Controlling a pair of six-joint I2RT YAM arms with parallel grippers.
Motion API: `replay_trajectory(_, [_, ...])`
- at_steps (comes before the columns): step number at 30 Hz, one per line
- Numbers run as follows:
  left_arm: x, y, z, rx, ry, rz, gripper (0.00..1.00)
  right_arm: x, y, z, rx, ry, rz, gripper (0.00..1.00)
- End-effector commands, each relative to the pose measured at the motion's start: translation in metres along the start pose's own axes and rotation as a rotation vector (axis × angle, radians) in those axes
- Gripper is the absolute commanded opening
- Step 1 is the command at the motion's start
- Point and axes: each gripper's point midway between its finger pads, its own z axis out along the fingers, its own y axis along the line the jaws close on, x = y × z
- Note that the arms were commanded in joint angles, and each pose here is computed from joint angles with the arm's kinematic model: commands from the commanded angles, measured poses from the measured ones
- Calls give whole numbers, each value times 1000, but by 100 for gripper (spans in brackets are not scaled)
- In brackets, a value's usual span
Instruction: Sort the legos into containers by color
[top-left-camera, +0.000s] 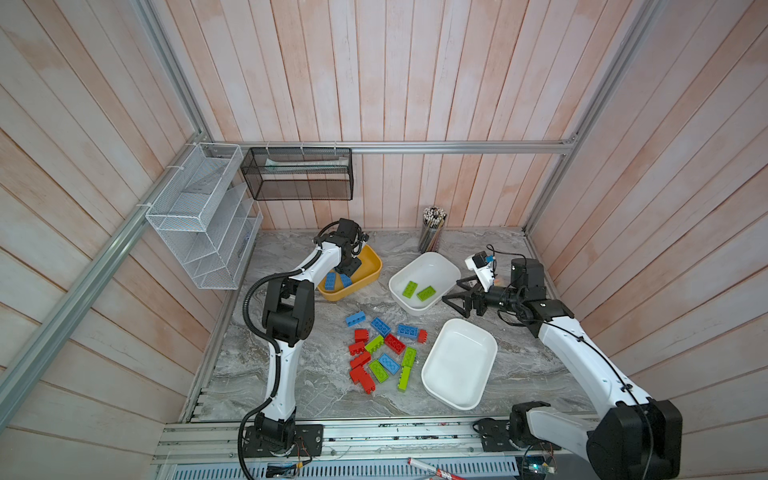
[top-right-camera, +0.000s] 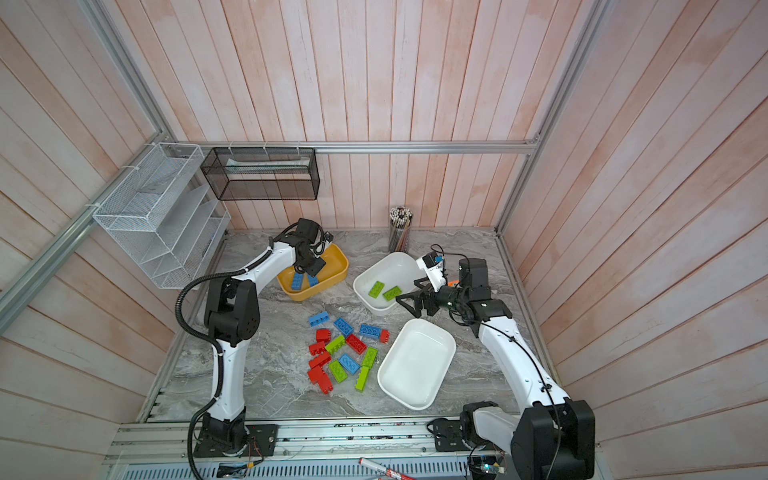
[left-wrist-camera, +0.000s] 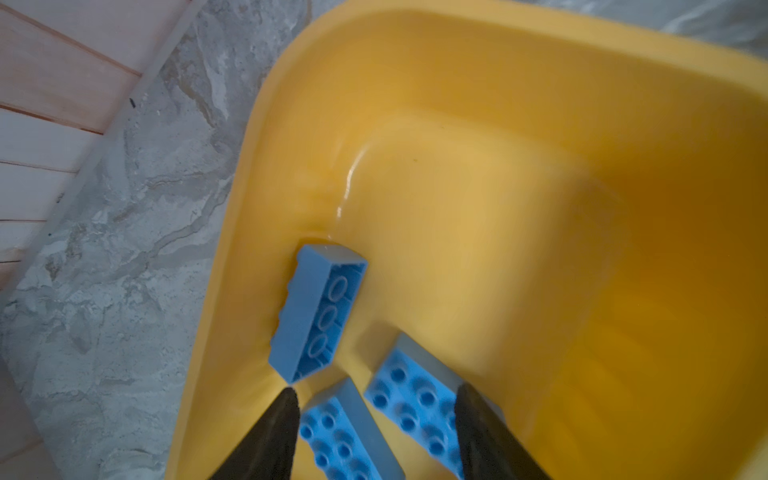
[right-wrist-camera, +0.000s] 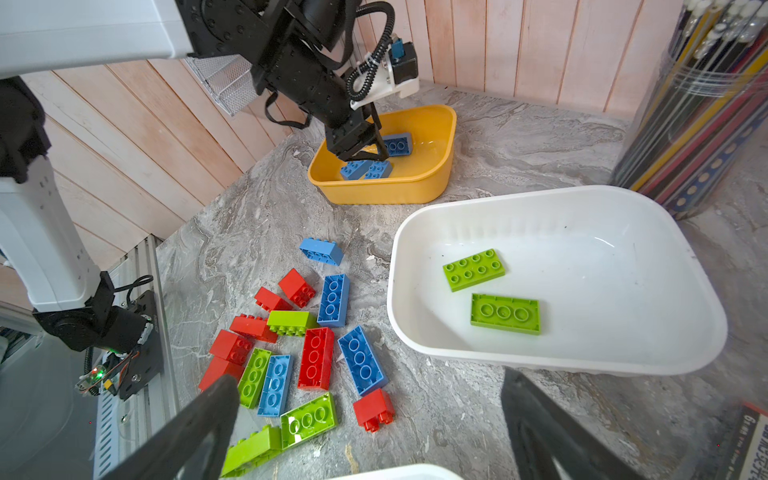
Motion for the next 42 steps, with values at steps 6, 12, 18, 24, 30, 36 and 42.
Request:
replay_trajectory(6, [29,-99,-86,289,-70,24,69,-12,5,-6,0,-18,-30,98])
replay_trajectory(12, [69,-127,-79,313,-44,72,70,-12,7,-7,-2,-20,-30,98])
replay_trajectory(18, [81,-133,-48,273,-20,129,70,-9,8,-8,0,-19,-21,98])
replay_trajectory(24, [94,-123,-18,193,56,162,69,-7,7,-9,6,-19,-18,98])
replay_trajectory(30, [103,-133,-6,239,90,181,56,-4,6,-7,3,-15,-17,98])
replay_trajectory(36, [111,-130,-1,229,128,179,33,-3,6,-7,1,-13,-18,98])
replay_trajectory(42, [83,-124,-32,246,77,134,23,-7,7,-8,7,-19,-27,98])
